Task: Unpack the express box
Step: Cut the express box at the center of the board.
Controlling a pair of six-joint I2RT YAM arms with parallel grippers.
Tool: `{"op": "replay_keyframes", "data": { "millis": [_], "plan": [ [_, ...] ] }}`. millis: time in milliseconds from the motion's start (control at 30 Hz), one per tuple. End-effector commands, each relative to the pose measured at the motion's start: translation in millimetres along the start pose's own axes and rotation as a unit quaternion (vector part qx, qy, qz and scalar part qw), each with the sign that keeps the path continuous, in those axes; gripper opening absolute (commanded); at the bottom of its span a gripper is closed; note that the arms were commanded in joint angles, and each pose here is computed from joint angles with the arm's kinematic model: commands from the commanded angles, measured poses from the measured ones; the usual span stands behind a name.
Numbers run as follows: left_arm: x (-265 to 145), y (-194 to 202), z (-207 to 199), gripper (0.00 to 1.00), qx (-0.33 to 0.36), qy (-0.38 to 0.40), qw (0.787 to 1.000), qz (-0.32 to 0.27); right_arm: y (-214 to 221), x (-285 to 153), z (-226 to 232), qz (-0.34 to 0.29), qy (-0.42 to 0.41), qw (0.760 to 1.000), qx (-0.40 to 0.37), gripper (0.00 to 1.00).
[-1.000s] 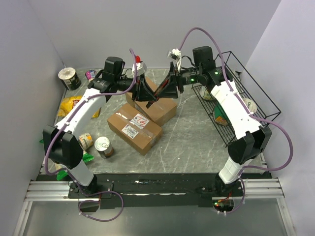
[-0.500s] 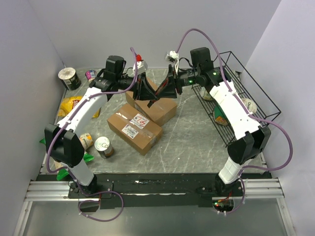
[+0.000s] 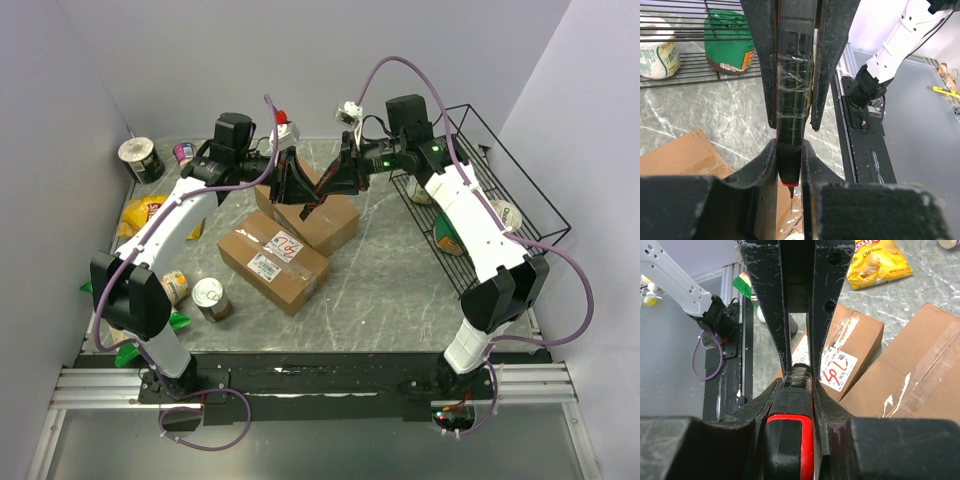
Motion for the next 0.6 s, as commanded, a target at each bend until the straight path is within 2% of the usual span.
{"op": "replay_keyframes", "data": {
  "millis": [0,33,67,100,167,233,300,333,400,433,500,567],
  "plan": [
    [0.5,-15.5,6.0,0.02,0.048,-0.010,0.999,-0.008,-24.5,-2.8,22.9,-0.020,-0.020,0.999,0.021,0.00],
    [0.1,-15.7,7.6,0.07,0.048,-0.020,0.999,-0.005,-28.5,-5.6,27.1,-0.020,-0.017,0.999,0.025,0.00],
    [-1.1,-16.5,8.9,0.19,0.050,-0.028,0.998,-0.002,-29.5,-7.4,26.4,-0.022,-0.016,0.999,0.029,0.00],
    [-2.9,-19.2,8.8,0.43,0.052,-0.042,0.998,0.001,-29.9,-8.8,27.4,-0.026,-0.015,0.999,0.022,0.00],
    [-9.7,-20.4,11.3,0.54,0.054,-0.070,0.996,0.010,-33.7,-14.9,25.6,-0.038,-0.012,0.999,0.014,0.00],
    [-27.7,-20.4,17.9,0.75,0.046,-0.135,0.990,0.025,-33.8,-19.0,24.3,-0.043,-0.010,0.999,0.025,0.00],
    [-54.8,-23.4,18.4,0.91,0.033,-0.192,0.980,0.028,-32.0,-22.6,22.1,-0.044,0.013,0.999,0.028,0.00],
    [-63.9,-10.4,18.8,0.96,0.005,-0.217,0.975,0.036,-30.3,-23.9,20.8,-0.042,0.031,0.998,0.020,0.00],
    [-92.1,-0.7,15.4,0.96,-0.010,-0.287,0.956,0.055,-25.7,-24.7,9.4,-0.034,0.115,0.993,-0.005,0.00],
    [-97.6,20.5,12.2,0.97,-0.026,-0.303,0.950,0.076,-24.9,-26.6,5.5,-0.035,0.142,0.989,-0.012,0.00],
    [-115.0,47.4,1.5,0.97,-0.047,-0.368,0.921,0.116,-25.6,-34.0,-4.6,-0.057,0.207,0.977,-0.001,0.00],
    [-128.2,60.3,-8.3,0.98,-0.045,-0.416,0.897,0.141,-26.0,-35.4,-2.8,-0.065,0.208,0.976,-0.010,0.00]
  ]
}}
Point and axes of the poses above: each gripper's point midway between its finger pads, its own x axis out along the fingers, its own z axis along the line the jaws close on, y = z × x, the point moved 6 cm from there along -x, back along the fingers, and after that the axes turned 12 degrees about x, right-handed, at the moved point
